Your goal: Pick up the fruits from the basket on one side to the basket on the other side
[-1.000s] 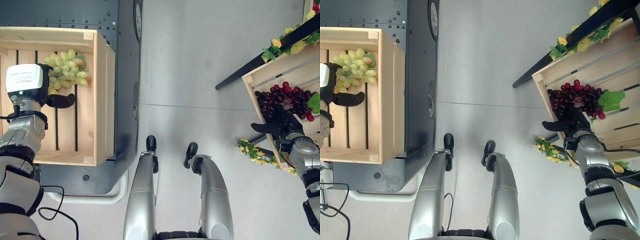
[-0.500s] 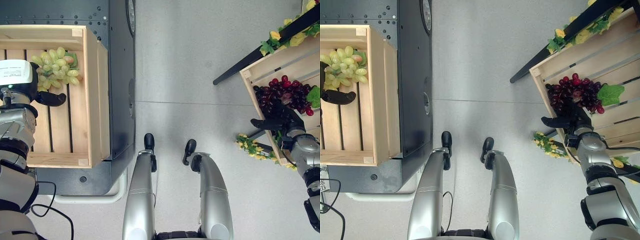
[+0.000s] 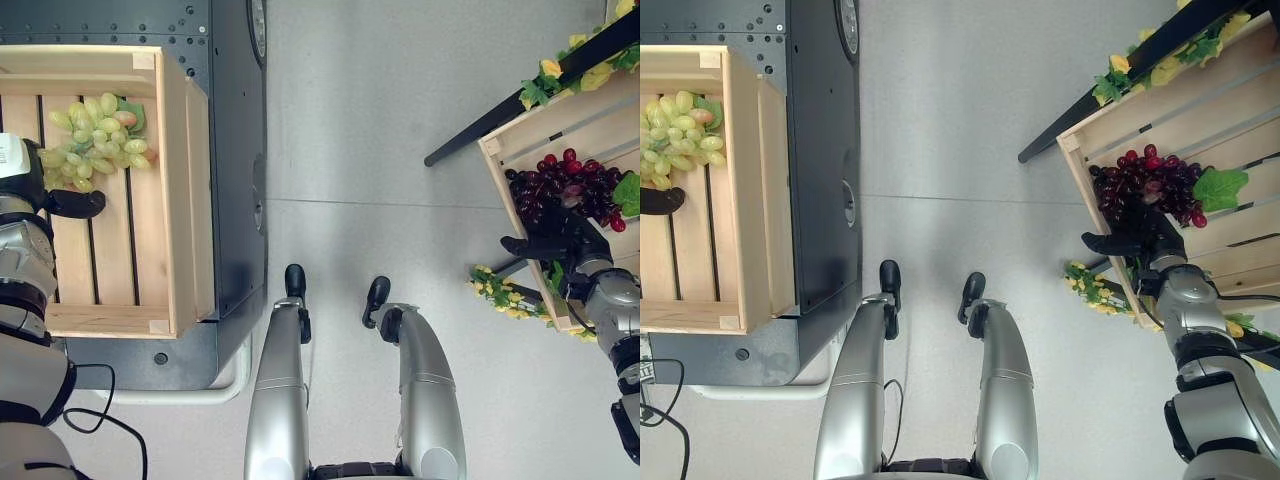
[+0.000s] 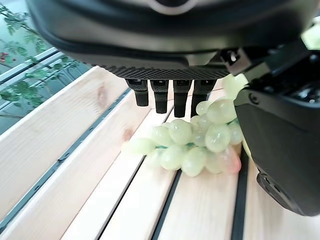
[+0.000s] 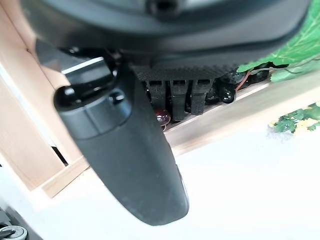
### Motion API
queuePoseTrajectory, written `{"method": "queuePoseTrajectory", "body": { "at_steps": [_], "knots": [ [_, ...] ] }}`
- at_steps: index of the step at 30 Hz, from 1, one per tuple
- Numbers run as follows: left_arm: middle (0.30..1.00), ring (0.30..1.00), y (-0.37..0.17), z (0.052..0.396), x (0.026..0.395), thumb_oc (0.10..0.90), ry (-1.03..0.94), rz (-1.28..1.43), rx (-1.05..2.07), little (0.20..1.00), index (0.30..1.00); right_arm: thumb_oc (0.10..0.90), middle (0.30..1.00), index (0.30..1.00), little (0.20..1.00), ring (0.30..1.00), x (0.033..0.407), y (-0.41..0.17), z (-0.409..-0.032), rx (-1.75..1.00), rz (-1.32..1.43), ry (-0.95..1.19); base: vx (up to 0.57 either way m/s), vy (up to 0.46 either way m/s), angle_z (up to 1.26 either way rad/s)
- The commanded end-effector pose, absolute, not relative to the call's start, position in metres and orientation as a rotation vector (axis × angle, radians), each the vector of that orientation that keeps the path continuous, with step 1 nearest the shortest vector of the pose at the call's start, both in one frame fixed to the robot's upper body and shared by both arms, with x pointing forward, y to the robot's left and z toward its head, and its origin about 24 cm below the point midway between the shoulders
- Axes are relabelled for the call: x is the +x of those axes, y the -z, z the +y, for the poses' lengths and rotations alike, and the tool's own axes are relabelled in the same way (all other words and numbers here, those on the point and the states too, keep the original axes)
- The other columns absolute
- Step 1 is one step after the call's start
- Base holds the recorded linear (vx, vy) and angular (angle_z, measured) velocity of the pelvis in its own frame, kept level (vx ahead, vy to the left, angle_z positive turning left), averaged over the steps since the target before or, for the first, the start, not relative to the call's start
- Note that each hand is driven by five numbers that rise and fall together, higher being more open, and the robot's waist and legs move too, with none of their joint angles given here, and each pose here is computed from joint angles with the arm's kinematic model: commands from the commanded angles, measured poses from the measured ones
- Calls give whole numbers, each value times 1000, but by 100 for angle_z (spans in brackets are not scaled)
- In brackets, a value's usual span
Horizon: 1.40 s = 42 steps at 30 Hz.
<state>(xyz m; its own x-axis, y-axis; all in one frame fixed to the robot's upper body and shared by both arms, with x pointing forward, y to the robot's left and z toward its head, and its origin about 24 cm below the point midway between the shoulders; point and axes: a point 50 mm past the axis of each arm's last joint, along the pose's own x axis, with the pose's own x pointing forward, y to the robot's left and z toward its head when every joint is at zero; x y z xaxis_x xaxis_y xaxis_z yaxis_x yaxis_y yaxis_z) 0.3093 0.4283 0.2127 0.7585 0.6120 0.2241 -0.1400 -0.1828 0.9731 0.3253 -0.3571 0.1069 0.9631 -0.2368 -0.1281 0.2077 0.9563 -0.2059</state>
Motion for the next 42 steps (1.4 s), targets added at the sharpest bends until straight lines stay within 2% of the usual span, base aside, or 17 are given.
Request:
{"method": "queuePoseTrajectory", "body": {
  "at_steps": [1,2,11,16,28,35,42],
  "knots": [
    [811,811,-216,476,257,740,-891,654,1592,811,811,800,900,900,900,900,329,-146,-366,-193,-12,219,2,-27,5],
    [300,300,-217,475,259,400,-886,640,1593,300,300,800,900,900,900,900,329,-146,-365,-192,-12,218,5,-26,5],
    [300,300,-212,471,265,400,-803,641,1461,300,300,800,900,900,900,900,326,-142,-365,-164,-18,228,1,-3,1],
    [300,300,-216,456,282,400,-728,471,1472,300,300,800,900,900,900,900,324,-139,-365,-151,-20,241,1,-2,2],
    [300,300,-232,423,305,400,-712,101,1524,300,300,800,900,900,900,900,324,-129,-358,-113,-21,241,-1,-4,1],
    [300,300,-246,404,308,400,-786,-192,1533,300,300,800,900,900,900,900,323,-111,-340,-99,1,178,-4,-16,-4],
    [300,300,-234,380,304,400,-727,-403,1551,300,300,800,900,900,900,900,321,-97,-297,-81,-48,109,8,-14,-9]
  ]
}}
